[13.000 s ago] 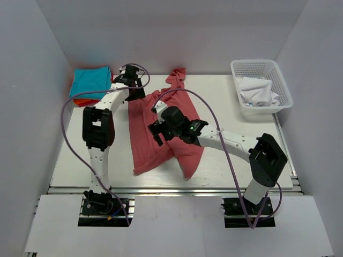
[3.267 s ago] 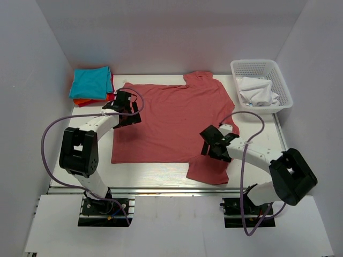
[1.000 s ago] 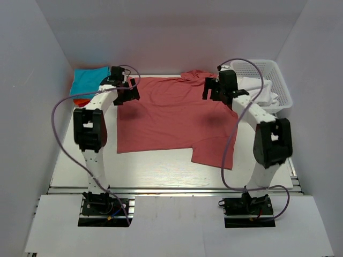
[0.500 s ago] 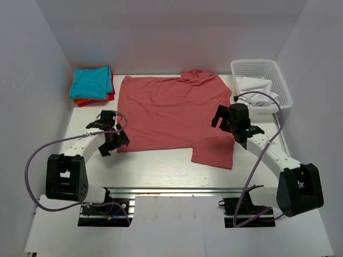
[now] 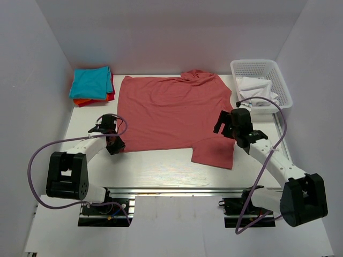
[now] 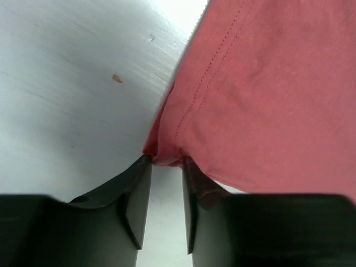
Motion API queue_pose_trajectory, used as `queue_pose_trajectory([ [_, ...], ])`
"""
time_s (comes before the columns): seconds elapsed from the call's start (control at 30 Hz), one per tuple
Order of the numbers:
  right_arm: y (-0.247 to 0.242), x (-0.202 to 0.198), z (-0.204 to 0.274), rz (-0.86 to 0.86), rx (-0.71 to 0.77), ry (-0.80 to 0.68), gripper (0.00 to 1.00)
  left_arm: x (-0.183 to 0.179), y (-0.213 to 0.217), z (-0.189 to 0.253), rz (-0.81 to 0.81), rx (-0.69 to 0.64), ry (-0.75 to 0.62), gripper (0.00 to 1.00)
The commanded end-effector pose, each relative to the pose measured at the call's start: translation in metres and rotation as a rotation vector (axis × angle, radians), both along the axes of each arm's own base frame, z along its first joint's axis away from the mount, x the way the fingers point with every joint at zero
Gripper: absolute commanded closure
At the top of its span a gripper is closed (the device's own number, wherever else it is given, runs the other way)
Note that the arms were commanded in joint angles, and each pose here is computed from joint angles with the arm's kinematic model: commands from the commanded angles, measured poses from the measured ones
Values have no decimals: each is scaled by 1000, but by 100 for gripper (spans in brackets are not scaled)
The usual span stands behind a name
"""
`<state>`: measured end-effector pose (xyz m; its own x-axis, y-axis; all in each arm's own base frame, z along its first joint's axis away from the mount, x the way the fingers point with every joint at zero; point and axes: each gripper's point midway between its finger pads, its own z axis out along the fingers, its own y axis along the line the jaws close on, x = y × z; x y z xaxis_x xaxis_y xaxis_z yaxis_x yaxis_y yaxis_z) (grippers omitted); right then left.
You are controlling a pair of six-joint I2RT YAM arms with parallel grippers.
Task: Fold and stack the t-shirts
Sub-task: Grap the side of the flattened tshirt closest away from the robot with both arms
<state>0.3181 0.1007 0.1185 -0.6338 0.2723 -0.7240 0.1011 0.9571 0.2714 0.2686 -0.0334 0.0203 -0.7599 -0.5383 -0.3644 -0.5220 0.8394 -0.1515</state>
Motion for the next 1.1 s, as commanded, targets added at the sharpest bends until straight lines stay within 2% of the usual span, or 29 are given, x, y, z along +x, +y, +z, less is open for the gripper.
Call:
queue_pose_trajectory([
  [0.0, -15, -16, -5, -47, -49, 42, 10, 6, -2, 0, 8, -20, -38, 62],
  [0.07, -20, -23, -7, -64, -61, 65, 10, 7, 1, 0, 13, -8, -39, 68],
  [0.17, -26, -35, -9, -77, -79, 95, 10, 2, 6, -8, 24, 22, -4, 84],
  [0.23, -30, -47, -12, -78, -87, 133, 10, -3, 9, -11, 28, 36, 18, 100],
  [0.4, -17, -87, -30, -1, -47, 298, 10, -2, 8, -11, 37, 32, 17, 100],
  [0.53, -10, -134, -64, 24, -10, 484, 10, 0, 10, 1, 41, 35, -34, 100],
  [0.67, -6, -151, -79, 33, -11, 557, 10, 1, 13, 9, 50, 49, -71, 100],
  [0.77, -10, -146, -88, -7, -33, 537, 15, 1, 11, 8, 46, 40, -73, 100],
  [0.93, -13, -121, -92, -55, -45, 430, 17, 2, 8, 6, 28, 23, -69, 100],
  [1.07, -17, -115, -100, -76, -75, 437, 18, 0, 6, 1, 15, 21, -48, 100],
])
